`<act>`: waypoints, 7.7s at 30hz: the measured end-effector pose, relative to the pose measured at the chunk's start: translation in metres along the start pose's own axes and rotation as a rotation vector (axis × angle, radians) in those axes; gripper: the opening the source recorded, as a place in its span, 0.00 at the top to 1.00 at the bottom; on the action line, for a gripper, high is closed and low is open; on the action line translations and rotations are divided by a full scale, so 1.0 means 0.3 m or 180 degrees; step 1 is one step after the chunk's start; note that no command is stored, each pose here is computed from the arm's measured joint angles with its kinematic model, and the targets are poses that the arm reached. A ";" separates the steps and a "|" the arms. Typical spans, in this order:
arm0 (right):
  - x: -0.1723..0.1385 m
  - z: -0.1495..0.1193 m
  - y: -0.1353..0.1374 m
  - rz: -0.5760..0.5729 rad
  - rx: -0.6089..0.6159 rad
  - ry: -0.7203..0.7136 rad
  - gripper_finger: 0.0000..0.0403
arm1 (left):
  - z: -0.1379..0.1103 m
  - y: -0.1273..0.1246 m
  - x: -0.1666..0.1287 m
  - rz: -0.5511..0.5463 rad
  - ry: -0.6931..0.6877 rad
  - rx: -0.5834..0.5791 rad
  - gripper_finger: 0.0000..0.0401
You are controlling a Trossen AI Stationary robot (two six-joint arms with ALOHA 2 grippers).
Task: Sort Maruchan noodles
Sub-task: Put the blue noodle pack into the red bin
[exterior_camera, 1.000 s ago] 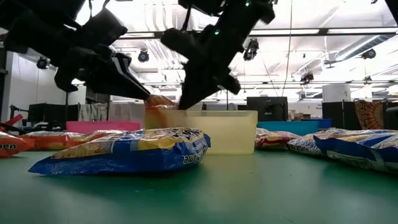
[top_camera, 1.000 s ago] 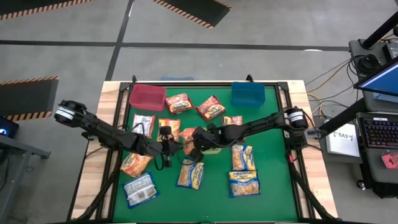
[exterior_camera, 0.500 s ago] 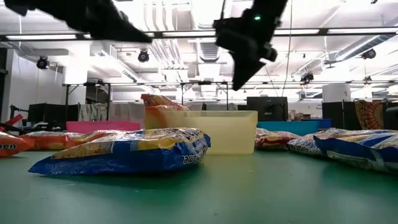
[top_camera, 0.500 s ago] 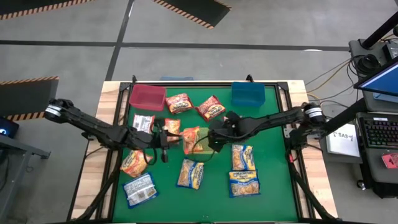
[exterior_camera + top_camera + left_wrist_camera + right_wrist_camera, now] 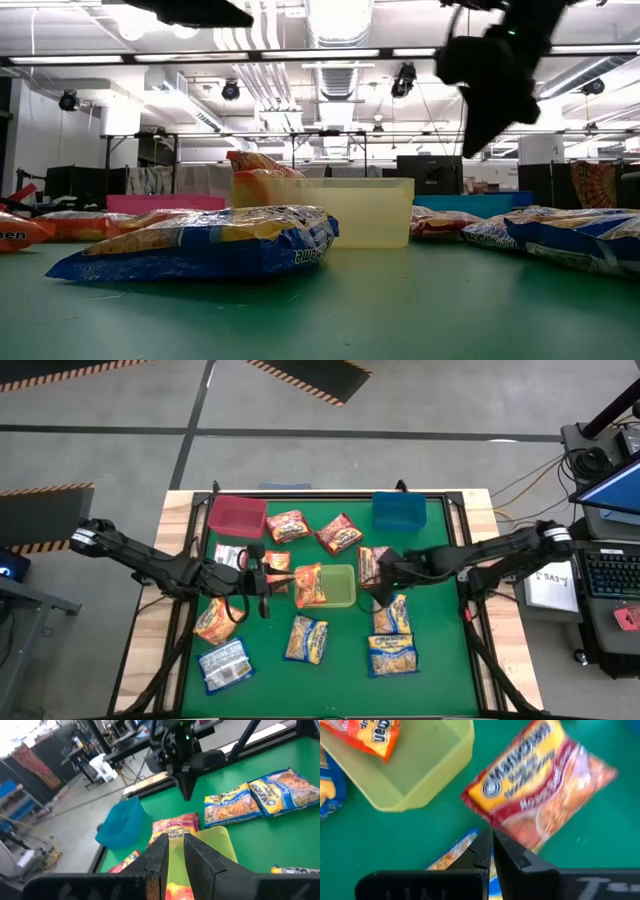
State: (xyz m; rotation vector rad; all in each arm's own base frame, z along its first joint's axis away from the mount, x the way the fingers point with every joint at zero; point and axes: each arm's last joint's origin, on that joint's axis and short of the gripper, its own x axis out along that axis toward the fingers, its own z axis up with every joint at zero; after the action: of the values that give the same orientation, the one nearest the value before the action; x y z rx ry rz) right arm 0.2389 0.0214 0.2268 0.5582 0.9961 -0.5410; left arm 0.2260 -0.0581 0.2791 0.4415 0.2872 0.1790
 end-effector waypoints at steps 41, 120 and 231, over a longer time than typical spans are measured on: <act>0.062 -0.313 -0.085 0.0452 0.1190 0.0648 0.14 | -0.064 0.076 0.037 0.0274 0.0388 0.0223 0.89; -0.042 -0.258 -0.101 0.2119 -0.0444 -0.2184 0.97 | 0.030 0.052 0.093 0.0050 -0.0717 -0.1272 0.89; 0.690 1.027 0.208 -0.0242 -0.1136 -0.3637 0.89 | -0.118 0.239 -0.385 0.0648 -0.1451 -0.0945 0.89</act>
State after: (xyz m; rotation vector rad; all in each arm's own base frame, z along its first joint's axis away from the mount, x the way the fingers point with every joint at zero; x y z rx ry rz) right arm 0.5610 -0.1690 0.1881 -0.1480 0.0046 -0.6092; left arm 0.0981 -0.0071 0.3076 0.2061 -0.2318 0.3082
